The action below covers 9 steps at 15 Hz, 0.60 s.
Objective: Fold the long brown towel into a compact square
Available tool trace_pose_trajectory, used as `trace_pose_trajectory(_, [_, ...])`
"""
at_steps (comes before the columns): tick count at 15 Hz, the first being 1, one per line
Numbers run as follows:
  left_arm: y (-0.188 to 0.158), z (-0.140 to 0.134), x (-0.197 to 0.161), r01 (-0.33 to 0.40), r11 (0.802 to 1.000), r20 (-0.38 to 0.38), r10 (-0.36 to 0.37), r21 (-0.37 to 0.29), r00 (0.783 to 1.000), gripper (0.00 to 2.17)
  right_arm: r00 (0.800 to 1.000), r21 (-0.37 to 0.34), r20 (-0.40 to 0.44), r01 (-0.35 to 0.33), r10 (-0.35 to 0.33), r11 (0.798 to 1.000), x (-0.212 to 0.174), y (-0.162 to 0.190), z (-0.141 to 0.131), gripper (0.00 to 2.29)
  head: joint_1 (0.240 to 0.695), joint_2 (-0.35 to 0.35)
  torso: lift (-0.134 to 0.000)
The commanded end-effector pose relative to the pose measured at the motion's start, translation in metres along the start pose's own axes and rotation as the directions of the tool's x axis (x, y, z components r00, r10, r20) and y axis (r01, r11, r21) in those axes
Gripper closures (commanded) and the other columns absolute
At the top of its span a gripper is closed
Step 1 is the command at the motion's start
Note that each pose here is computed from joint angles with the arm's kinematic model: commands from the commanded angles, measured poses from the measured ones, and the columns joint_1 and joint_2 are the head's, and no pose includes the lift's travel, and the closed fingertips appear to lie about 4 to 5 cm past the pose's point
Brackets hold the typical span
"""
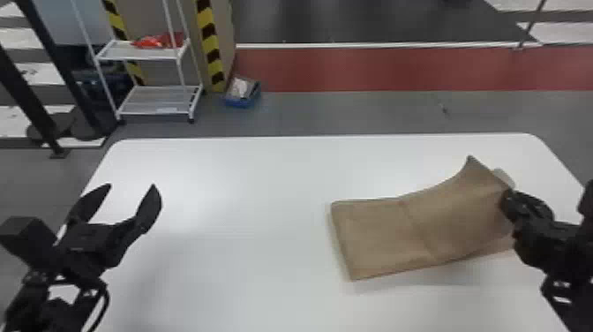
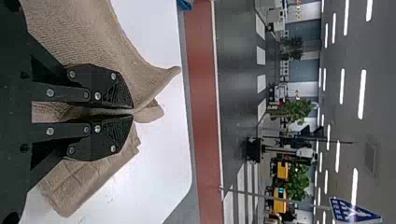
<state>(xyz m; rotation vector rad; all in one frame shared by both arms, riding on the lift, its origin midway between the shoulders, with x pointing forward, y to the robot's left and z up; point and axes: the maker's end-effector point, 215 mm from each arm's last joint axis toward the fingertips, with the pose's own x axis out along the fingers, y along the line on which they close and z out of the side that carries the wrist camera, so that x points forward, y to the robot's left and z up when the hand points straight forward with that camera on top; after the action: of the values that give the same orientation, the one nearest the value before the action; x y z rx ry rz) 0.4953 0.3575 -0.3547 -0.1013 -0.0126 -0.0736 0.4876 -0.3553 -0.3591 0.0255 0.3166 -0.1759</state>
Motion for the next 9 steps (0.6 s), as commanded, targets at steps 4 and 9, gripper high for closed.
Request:
trace_pose_trajectory(4, [0.001, -0.005, 0.001, 0.001, 1.000, -0.010, -0.001, -0.005, 1.000, 0.08, 0.998, 0.020, -0.058, 0.024, -0.023, 1.000, 0.018, -0.013, -0.025, 1.02, 0.695, -0.013, -0.125])
trace_pose_trajectory(9, [0.006, -0.006, -0.002, -0.006, 1.000, -0.014, 0.006, 0.001, 1.000, 0.08, 0.998, 0.081, -0.056, 0.046, -0.041, 0.996, 0.018, -0.047, 0.008, 1.02, 0.695, -0.019, -0.125])
